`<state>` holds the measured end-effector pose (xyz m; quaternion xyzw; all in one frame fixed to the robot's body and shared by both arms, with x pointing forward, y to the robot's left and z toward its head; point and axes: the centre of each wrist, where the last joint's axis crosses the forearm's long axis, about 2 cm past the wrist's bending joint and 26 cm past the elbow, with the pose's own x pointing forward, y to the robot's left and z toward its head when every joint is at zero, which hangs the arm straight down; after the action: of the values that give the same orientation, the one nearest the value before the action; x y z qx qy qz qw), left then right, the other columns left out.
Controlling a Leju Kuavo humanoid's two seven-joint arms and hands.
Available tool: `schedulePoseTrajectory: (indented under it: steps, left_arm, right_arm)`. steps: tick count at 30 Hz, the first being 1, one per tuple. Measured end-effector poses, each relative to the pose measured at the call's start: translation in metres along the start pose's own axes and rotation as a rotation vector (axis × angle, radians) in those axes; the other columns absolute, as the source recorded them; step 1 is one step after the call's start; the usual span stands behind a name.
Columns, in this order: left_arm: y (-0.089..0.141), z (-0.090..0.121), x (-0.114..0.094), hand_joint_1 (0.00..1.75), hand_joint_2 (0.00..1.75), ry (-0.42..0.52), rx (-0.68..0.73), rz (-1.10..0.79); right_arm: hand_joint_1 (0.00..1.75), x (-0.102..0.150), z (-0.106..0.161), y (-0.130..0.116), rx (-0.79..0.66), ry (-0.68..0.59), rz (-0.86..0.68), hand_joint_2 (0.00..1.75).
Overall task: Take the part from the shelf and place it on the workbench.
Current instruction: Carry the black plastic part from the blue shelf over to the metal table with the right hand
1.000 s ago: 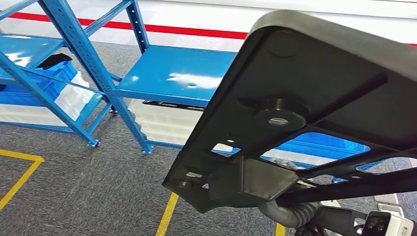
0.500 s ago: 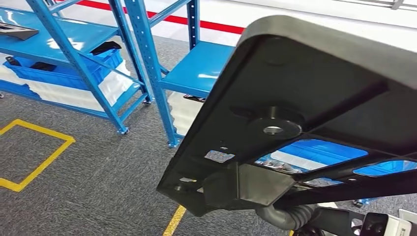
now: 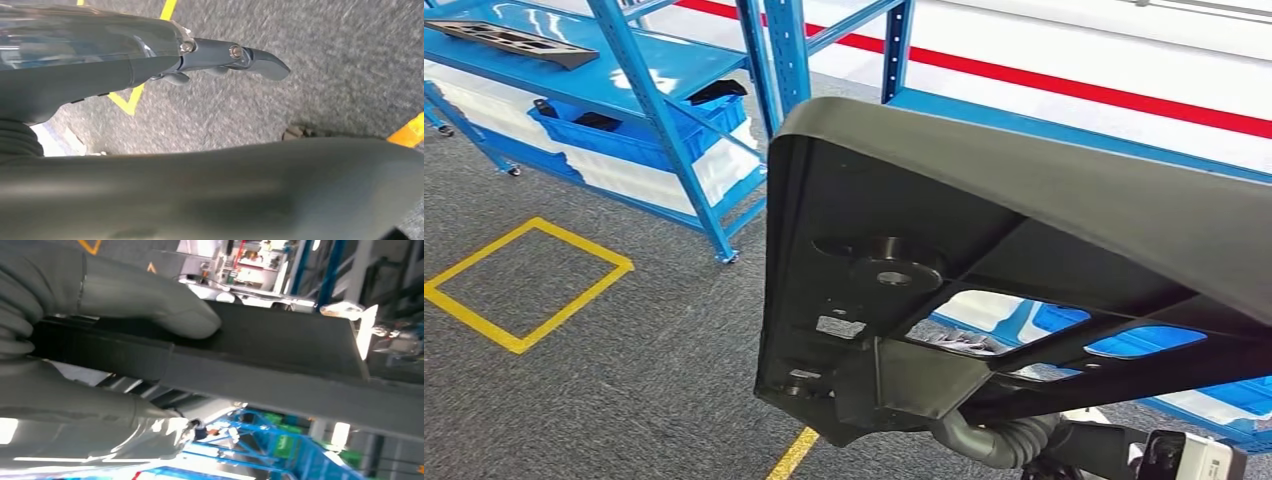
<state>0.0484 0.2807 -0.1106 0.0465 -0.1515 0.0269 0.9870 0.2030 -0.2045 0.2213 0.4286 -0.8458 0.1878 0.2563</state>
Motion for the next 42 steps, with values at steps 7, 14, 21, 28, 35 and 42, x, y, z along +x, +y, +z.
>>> schedulePoseTrajectory:
  steps: [7,14,21,28,35,42]
  left_arm:
    - [-0.004,0.000,0.001,0.00,1.75,0.012,-0.010,-0.009]
    - [-0.009,0.001,0.000,0.00,1.75,0.046,-0.022,-0.043]
    - [-0.015,0.002,0.000,0.00,1.75,0.052,-0.036,-0.066]
    - [-0.019,0.002,0.003,0.00,1.75,0.028,-0.046,-0.067]
    - [-0.019,0.002,0.005,0.00,1.75,-0.002,-0.034,-0.049]
    - [-0.014,0.001,0.006,0.00,1.75,-0.026,-0.026,-0.031]
  right_arm:
    - [1.75,-0.001,0.001,0.000,0.004,0.018,-0.005,1.75]
    - [1.75,0.002,0.006,0.004,-0.012,0.030,0.001,1.75]
    - [1.75,0.006,0.014,0.009,-0.017,0.050,-0.003,1.75]
    - [1.75,0.008,0.011,0.007,-0.004,0.042,-0.003,1.75]
    - [1.75,0.006,-0.001,0.001,0.031,0.014,-0.020,1.75]
    - [1.75,-0.001,-0.012,-0.008,0.059,-0.005,-0.033,1.75]
